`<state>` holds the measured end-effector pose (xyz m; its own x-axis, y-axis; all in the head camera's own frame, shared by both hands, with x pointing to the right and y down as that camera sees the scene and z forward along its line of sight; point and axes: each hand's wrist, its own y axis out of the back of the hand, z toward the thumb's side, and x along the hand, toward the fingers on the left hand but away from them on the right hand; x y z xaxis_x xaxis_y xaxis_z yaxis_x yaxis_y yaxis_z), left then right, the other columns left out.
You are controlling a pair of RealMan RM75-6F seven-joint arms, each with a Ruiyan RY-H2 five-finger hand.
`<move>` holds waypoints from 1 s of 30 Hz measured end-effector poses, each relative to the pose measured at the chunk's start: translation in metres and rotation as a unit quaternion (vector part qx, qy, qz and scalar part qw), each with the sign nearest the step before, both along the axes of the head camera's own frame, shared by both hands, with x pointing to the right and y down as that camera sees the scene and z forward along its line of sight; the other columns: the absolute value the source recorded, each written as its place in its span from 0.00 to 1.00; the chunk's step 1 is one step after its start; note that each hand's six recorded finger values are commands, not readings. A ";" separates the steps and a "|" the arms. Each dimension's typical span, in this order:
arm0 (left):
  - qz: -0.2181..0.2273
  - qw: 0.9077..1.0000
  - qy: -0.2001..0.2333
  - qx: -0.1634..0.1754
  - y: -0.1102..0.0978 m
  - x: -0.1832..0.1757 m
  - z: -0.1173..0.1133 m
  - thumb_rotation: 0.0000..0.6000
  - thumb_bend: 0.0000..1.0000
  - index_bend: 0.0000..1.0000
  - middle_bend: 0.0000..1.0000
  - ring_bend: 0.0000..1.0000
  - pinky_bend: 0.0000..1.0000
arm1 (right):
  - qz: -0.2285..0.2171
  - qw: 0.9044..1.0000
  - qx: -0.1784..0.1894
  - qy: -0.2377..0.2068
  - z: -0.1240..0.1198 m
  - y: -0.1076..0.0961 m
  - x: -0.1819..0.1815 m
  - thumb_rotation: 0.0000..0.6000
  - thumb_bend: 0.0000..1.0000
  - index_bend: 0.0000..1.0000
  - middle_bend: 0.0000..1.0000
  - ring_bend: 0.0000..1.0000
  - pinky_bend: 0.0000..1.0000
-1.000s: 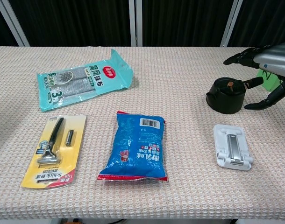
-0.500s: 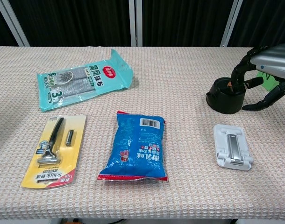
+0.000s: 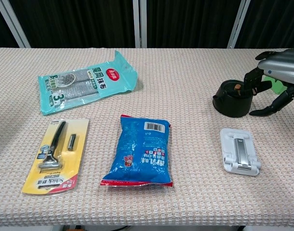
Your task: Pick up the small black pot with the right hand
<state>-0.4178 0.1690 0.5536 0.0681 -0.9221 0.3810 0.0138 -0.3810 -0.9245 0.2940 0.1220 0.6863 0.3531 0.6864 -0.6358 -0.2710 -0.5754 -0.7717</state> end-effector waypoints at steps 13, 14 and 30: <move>-0.001 1.000 0.000 0.000 0.000 -0.001 0.000 0.74 0.00 0.06 0.02 0.02 0.13 | 0.006 1.000 -0.021 -0.015 0.008 0.000 -0.005 0.68 0.18 0.49 0.46 0.38 0.00; -0.001 1.000 0.000 0.000 0.000 -0.001 0.000 0.74 0.00 0.06 0.02 0.02 0.13 | 0.007 1.000 -0.021 -0.014 0.008 -0.001 -0.006 0.68 0.18 0.49 0.46 0.39 0.00; 0.000 1.000 0.000 -0.003 0.000 0.000 0.002 0.74 0.00 0.06 0.02 0.02 0.13 | 0.010 0.999 -0.031 0.008 0.011 0.001 -0.002 0.68 0.18 0.57 0.51 0.50 0.00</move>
